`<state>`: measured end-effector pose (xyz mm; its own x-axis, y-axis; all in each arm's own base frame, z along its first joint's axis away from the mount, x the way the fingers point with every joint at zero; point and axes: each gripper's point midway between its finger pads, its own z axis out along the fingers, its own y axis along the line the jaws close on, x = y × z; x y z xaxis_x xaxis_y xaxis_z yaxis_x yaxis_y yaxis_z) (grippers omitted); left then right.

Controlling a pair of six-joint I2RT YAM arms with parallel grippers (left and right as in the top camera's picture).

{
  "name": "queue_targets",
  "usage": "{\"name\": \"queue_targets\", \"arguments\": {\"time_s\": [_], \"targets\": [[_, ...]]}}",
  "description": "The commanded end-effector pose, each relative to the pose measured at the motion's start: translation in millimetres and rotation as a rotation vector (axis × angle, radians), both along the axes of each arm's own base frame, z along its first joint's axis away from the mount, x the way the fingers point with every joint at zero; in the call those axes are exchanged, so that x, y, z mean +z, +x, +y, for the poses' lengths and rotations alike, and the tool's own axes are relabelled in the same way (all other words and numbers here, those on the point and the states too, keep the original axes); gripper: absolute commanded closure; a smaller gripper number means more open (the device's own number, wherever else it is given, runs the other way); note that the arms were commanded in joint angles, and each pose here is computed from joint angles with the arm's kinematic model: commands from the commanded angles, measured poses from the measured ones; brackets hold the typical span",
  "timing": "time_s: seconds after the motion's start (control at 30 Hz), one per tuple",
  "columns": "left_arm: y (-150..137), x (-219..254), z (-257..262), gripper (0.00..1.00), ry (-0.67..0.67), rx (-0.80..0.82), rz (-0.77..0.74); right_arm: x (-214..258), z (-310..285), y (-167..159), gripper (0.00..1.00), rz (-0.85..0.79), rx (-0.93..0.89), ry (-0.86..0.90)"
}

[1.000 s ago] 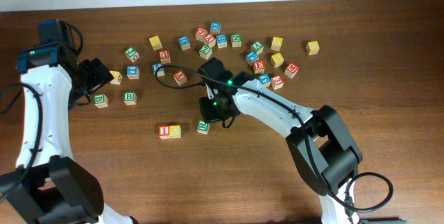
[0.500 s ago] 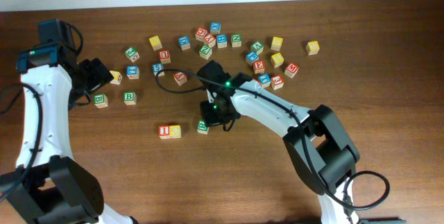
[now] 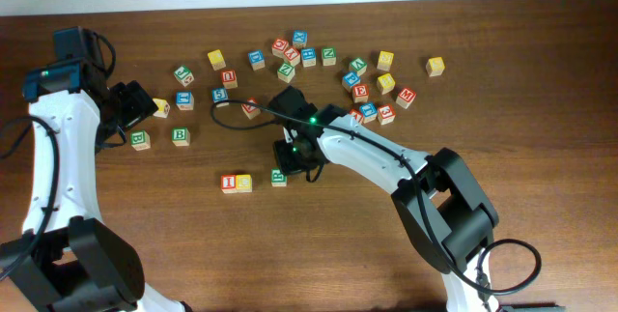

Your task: Spell out ICRA

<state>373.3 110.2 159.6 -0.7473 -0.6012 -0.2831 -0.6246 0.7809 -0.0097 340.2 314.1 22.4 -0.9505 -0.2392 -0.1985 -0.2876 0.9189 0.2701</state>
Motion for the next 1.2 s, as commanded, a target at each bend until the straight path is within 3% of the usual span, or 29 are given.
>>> {"name": "queue_targets", "arguments": {"time_s": [0.0, 0.13, 0.63, 1.0, 1.17], "targets": [[2.5, 4.6, 1.2, 0.01, -0.002, 0.014, -0.016, -3.8, 3.4, 11.0, 0.9, -0.054, -0.001, -0.008], [2.5, 4.6, 1.2, 0.01, -0.002, 0.014, -0.016, -0.2, 18.1, -0.2, 0.9, 0.0, 0.034, 0.072], [2.5, 4.6, 1.2, 0.01, -0.002, 0.014, -0.016, -11.7, -10.9, -37.9, 0.9, 0.159, 0.032, -0.053], [2.5, 4.6, 1.2, 0.01, -0.002, 0.014, -0.016, -7.0, -1.3, -57.2, 0.9, 0.258, 0.055, 0.015], [2.5, 4.6, 1.2, 0.01, -0.002, 0.014, -0.016, -8.2, -13.4, -73.0, 0.91, 0.327, 0.048, -0.032]]}}
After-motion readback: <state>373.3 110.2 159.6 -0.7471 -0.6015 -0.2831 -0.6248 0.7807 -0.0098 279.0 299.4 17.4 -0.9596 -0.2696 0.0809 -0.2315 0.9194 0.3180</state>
